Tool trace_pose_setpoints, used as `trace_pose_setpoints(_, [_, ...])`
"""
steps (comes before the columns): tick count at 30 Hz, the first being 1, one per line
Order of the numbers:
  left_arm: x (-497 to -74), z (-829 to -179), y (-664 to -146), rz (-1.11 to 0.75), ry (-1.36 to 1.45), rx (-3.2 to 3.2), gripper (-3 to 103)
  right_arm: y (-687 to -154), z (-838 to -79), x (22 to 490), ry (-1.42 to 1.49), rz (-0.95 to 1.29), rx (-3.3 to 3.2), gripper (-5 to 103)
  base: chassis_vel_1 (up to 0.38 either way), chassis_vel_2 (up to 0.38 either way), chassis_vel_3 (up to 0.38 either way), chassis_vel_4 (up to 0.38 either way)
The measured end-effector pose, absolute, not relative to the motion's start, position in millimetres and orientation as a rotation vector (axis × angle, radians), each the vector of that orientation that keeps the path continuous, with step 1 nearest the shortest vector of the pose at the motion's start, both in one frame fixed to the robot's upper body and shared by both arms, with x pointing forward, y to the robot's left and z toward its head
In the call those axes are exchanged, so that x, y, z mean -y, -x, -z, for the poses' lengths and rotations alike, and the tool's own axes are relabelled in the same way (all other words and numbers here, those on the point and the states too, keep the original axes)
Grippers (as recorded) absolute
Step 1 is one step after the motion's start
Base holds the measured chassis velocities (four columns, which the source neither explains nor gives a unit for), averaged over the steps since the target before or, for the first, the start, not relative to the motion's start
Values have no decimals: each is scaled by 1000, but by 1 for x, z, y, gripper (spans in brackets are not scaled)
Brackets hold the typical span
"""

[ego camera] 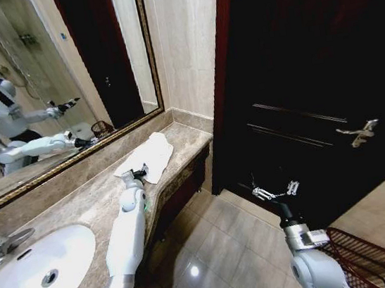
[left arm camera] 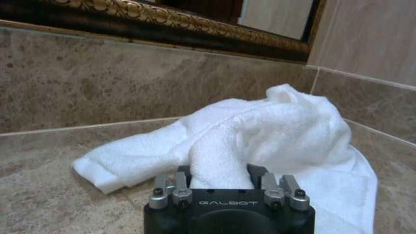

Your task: Discard the used towel into the hamper.

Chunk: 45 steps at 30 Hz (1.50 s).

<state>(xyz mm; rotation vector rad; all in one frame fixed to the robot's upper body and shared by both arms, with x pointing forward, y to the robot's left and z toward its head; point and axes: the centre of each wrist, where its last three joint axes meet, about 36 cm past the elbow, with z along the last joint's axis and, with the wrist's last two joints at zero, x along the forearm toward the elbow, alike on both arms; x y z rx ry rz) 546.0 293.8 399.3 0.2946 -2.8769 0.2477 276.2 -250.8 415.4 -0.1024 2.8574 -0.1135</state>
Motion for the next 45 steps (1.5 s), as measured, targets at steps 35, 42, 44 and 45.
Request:
trace_pose_setpoints(35, [-242, -470, -398, -679, 24, 3269, 6, -276, -427, 250, 73, 1, -2754, 100, 0, 0, 0, 0])
trace_pose_setpoints(42, [-238, -493, -331, -555, -20, 3376, 6, -273, -426, 249, 61, -69, -2706, 100, 0, 0, 0, 0])
trace_pose_setpoints(44, [-238, -495, -324, -510, -24, 3386, 6, -272, -427, 249, 57, -74, -2700, 100, 0, 0, 0, 0])
trace_pose_setpoints(45, [-239, -499, -315, -453, -23, 3395, 6, -271, -427, 248, 54, -77, -2696, 100, 0, 0, 0, 0])
